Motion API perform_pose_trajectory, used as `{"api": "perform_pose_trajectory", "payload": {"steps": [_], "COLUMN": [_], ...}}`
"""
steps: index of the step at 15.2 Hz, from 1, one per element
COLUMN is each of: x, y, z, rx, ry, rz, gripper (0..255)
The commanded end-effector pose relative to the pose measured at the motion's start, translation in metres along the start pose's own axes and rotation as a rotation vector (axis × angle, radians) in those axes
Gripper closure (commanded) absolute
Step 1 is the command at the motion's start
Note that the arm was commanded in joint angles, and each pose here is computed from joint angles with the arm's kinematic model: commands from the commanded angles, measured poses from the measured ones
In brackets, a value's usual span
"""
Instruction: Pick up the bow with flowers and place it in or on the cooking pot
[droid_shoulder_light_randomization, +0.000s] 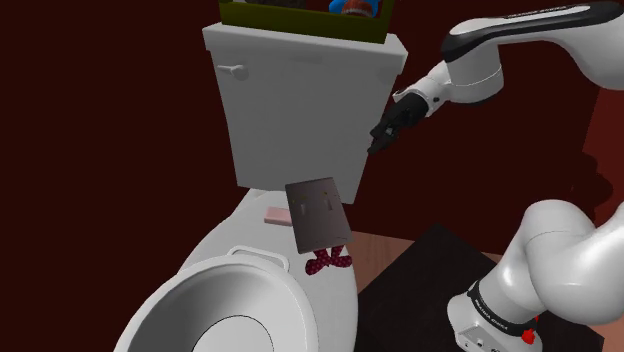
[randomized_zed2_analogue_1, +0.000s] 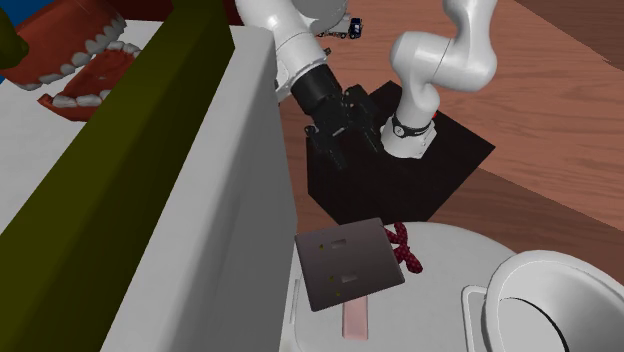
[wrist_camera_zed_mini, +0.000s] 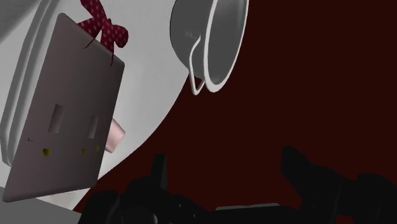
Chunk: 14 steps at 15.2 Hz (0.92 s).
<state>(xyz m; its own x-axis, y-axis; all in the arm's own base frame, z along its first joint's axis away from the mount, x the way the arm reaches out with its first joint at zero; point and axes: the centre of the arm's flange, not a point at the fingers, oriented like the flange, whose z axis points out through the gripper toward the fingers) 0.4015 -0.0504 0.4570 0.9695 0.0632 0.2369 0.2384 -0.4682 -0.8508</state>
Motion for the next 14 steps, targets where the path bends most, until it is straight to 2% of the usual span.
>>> {"api": "perform_pose_trajectory", "payload": {"steps": [1,5,12,13,14], "x": [0.021,0.021,0.021,0.024,0.018], "y": [0.013,0.015,0.015,0.019,0.017], "z": [0.048,0.067,0.067,0.065,0.059], "rx": [-0.091,-0.091,-0.091,-0.091,-0.090], "ry": [-0.027,-0.027,-0.027,-0.028,-0.028], "rz": [0.003,0.003,0.003,0.005,0.005], "gripper": [0,0,0,255,255]}}
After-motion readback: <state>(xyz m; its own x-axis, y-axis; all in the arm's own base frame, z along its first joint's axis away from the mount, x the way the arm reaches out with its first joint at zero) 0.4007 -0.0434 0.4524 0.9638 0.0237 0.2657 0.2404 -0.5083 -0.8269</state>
